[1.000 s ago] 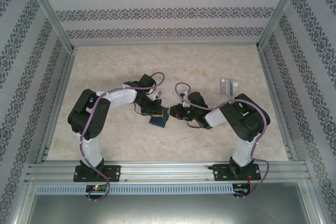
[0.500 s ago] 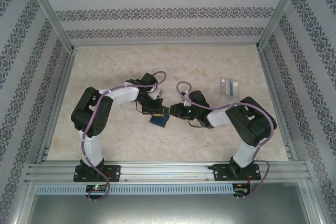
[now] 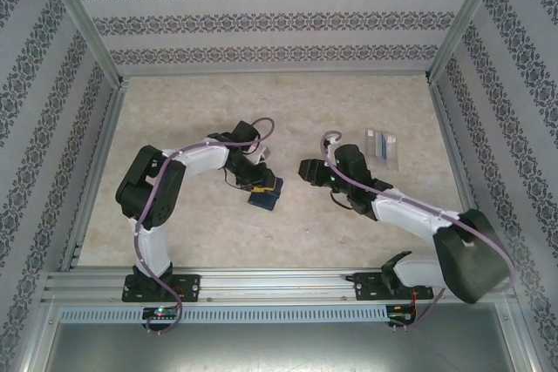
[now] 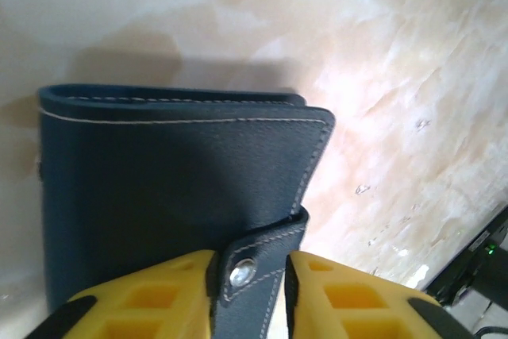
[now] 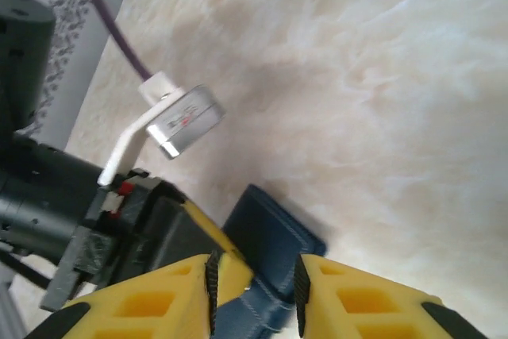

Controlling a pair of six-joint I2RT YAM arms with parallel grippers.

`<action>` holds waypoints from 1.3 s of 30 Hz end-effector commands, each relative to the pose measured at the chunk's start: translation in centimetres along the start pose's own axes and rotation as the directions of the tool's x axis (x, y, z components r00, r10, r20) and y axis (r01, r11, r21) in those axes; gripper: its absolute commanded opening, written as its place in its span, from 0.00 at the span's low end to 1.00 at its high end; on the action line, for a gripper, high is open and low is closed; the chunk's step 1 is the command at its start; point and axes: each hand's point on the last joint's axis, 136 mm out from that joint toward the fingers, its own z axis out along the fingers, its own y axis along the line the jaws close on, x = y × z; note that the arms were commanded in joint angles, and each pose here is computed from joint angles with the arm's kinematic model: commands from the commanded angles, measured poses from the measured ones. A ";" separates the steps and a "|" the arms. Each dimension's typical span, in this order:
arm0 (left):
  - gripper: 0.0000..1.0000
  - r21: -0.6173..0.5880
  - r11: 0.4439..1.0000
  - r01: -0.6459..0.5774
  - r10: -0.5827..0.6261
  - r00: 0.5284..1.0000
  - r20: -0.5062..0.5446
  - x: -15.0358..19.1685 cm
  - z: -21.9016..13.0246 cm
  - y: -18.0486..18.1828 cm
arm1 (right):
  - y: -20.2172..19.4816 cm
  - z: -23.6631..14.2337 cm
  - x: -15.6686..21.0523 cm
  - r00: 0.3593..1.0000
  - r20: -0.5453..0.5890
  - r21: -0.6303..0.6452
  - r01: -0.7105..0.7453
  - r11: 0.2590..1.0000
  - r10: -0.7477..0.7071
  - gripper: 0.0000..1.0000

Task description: Put the credit cards into the card holder

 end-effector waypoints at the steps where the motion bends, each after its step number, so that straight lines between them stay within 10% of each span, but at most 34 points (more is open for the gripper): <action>1: 0.35 0.021 0.999 -0.037 0.034 0.992 0.122 -2.1 -2.9 -1.6 | -2.4 -2.6 -1.2 0.990 0.084 0.153 0.101 0.983 -0.115 0.36; 4: 0.43 0.027 0.998 -0.064 0.057 0.975 0.215 -3.1 -6.0 -3.2 | -2.1 -5.5 -3.4 0.960 0.162 0.217 0.192 0.957 -0.230 0.98; 13: 0.49 -0.101 0.992 -0.076 0.120 0.804 0.582 -3.6 -16.4 -2.3 | -1.2 -14.3 -9.0 0.748 0.365 0.461 0.372 0.805 -0.555 0.98; 22: 0.56 -0.368 0.927 0.075 0.271 0.544 0.794 -1.1 -22.7 5.2 | -4.8 -13.8 -4.8 0.635 0.256 0.546 0.527 0.651 -0.729 0.98; 24: 0.61 -0.419 0.897 0.144 0.307 0.479 0.822 -0.2 -24.1 6.9 | -6.3 -13.7 -4.4 0.643 0.243 0.589 0.497 0.637 -0.727 0.98; 26: 0.97 -0.454 0.866 0.209 0.342 0.415 0.843 0.7 -25.2 8.5 | -8.1 -14.1 -4.3 0.655 0.235 0.644 0.448 0.620 -0.718 0.98; 32: 0.99 -0.609 0.732 0.305 0.497 0.372 0.784 2.1 -25.0 12.9 | -11.0 -14.5 -4.3 0.689 0.224 0.692 0.385 0.611 -0.689 0.98; 39: 0.99 -0.622 0.721 0.305 0.562 0.267 0.783 1.7 -26.1 12.7 | -13.7 -13.1 -4.6 0.760 0.287 0.663 0.282 0.694 -0.583 0.98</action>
